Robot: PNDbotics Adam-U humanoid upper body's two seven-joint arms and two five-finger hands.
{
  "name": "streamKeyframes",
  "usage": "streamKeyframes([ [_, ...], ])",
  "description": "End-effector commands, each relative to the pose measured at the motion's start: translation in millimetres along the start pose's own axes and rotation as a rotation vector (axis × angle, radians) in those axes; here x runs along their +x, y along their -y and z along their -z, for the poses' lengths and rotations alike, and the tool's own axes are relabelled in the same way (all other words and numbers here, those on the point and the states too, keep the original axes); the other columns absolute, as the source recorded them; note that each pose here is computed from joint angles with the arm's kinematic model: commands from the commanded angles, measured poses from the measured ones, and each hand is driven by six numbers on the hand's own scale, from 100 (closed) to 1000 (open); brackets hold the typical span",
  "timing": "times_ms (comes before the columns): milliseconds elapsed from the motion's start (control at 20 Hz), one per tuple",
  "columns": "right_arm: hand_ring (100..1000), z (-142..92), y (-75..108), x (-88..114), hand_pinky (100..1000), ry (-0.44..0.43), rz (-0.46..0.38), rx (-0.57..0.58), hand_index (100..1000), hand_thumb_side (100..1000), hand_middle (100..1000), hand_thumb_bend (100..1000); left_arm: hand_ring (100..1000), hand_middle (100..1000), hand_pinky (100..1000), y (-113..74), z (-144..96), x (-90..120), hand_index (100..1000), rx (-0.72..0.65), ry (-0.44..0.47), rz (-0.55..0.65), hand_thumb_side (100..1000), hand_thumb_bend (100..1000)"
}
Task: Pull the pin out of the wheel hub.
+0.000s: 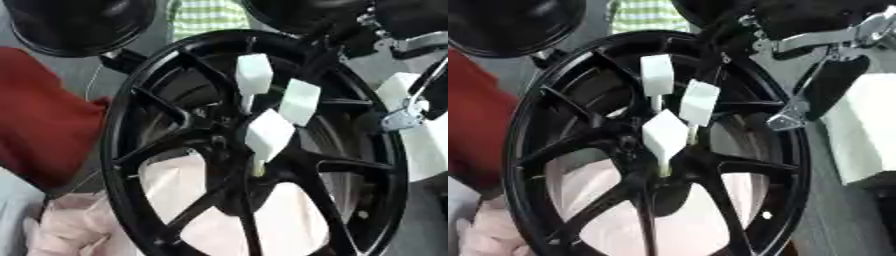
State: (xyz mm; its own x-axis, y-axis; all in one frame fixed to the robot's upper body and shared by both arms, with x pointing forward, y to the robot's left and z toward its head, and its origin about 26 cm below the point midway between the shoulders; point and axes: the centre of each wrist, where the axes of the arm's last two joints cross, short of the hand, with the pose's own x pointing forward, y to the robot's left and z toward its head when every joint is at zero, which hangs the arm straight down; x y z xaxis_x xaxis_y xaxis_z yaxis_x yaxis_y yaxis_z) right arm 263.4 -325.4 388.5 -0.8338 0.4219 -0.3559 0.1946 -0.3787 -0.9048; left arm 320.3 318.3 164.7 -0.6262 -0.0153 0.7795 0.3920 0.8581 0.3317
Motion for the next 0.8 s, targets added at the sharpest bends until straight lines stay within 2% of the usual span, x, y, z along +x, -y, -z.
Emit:
streamKeyframes([
  [50,1000,-6,16.5,2,972,0.006,-0.038,-0.013,886,499,823,306,577,485,553,-7.4,3,10,710,-0.024,0.012,0.043,753,100],
  [450,1000,-6,26.5,3,968,0.033,-0.066,0.018,896,534,837,295,577,485,554,-8.1,8,14,710,-0.045,0.021,0.052,753,100],
  [800,1000,-5,25.8,3,966,0.041,-0.076,0.051,907,522,847,302,575,484,554,-8.5,10,15,710,-0.051,0.021,0.059,760,100],
])
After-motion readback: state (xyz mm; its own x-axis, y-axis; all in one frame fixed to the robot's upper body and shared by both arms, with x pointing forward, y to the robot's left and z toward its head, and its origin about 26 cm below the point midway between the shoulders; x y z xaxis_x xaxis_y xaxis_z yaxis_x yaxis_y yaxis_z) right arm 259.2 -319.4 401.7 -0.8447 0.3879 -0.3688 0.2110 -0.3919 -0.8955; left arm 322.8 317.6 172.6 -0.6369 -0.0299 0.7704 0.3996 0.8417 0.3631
